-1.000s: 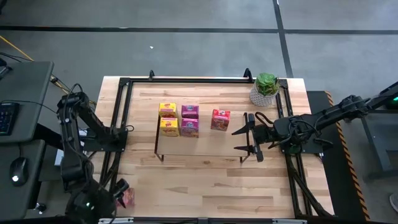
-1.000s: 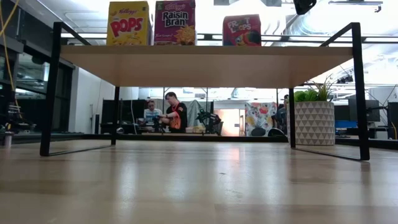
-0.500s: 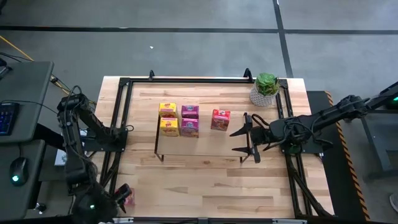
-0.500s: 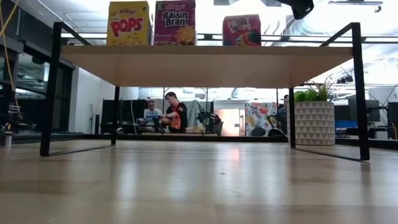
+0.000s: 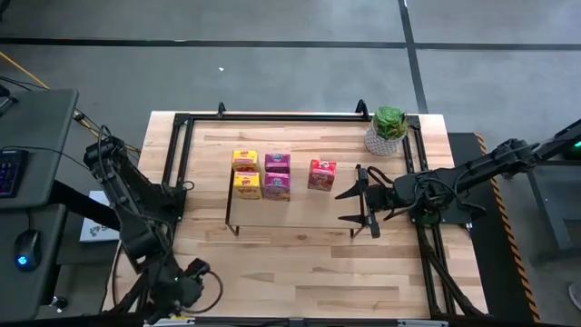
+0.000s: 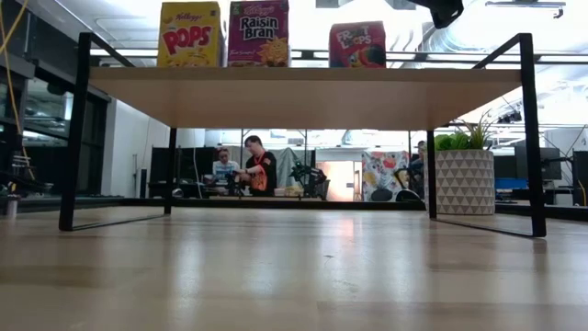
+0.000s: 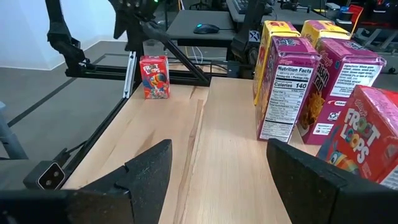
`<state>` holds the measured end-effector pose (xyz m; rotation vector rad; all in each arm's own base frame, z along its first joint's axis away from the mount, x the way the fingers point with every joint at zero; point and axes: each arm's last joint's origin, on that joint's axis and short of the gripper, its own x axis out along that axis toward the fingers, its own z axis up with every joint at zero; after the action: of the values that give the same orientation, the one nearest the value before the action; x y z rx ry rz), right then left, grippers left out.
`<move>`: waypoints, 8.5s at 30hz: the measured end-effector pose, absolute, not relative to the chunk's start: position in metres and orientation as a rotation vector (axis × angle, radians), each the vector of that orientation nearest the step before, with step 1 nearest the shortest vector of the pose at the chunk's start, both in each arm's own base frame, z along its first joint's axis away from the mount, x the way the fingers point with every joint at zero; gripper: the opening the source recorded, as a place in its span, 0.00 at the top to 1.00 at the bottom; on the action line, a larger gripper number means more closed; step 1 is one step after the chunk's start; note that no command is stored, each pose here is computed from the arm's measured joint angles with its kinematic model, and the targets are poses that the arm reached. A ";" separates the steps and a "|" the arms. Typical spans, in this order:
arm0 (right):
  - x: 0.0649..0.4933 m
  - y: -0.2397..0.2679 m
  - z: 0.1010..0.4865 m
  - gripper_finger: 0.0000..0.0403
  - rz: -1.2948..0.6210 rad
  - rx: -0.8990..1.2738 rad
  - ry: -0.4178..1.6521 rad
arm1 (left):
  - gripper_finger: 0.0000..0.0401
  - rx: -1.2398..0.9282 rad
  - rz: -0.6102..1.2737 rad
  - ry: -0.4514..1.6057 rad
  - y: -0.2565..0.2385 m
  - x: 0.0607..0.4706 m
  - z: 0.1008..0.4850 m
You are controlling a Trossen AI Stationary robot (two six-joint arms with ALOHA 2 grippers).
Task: Stack cereal on shelf
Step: Put the red cereal box on the shelf
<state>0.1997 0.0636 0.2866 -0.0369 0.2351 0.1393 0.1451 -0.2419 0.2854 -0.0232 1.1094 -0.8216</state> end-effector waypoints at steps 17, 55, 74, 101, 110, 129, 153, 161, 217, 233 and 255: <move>0.199 0.064 0.286 0.37 0.139 -0.019 0.242 | 0.45 -0.578 -0.400 1.439 -0.284 0.129 0.253; 0.199 0.064 0.285 0.37 0.141 -0.023 0.257 | 0.45 -0.891 0.241 1.507 -0.264 0.087 0.258; 0.199 0.064 0.285 0.37 0.140 -0.023 0.257 | 0.45 -0.744 0.196 1.475 -0.264 0.094 0.249; 0.199 0.064 0.285 0.37 0.139 -0.013 0.259 | 0.45 -0.117 0.142 1.372 -0.261 0.153 0.186; 0.199 0.063 0.284 0.37 0.139 -0.013 0.261 | 0.45 -0.048 0.003 1.344 -0.256 0.178 0.183; 0.198 0.064 0.283 0.37 0.144 0.010 0.282 | 0.45 0.012 -0.177 1.396 -0.235 0.237 0.156; 0.198 0.064 0.283 0.37 0.145 0.014 0.283 | 0.45 0.277 -0.458 0.908 -0.150 0.341 0.167; 0.198 0.064 0.282 0.37 0.145 0.014 0.291 | 0.45 0.035 -0.652 0.830 -0.131 0.356 0.187; 0.198 0.063 0.281 0.37 0.138 0.034 0.305 | 0.45 -0.660 -0.211 0.222 -0.178 0.102 0.187; 0.198 0.063 0.281 0.37 0.141 0.034 0.305 | 0.45 -0.687 -0.046 0.202 -0.161 0.126 0.182; 0.198 0.063 0.280 0.37 0.136 0.059 0.311 | 0.50 -0.045 0.272 0.504 -0.295 0.200 0.170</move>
<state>0.1977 0.0634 0.2804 0.0587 0.3110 0.1358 0.1998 -0.2954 0.1696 -0.0452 0.5038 0.2717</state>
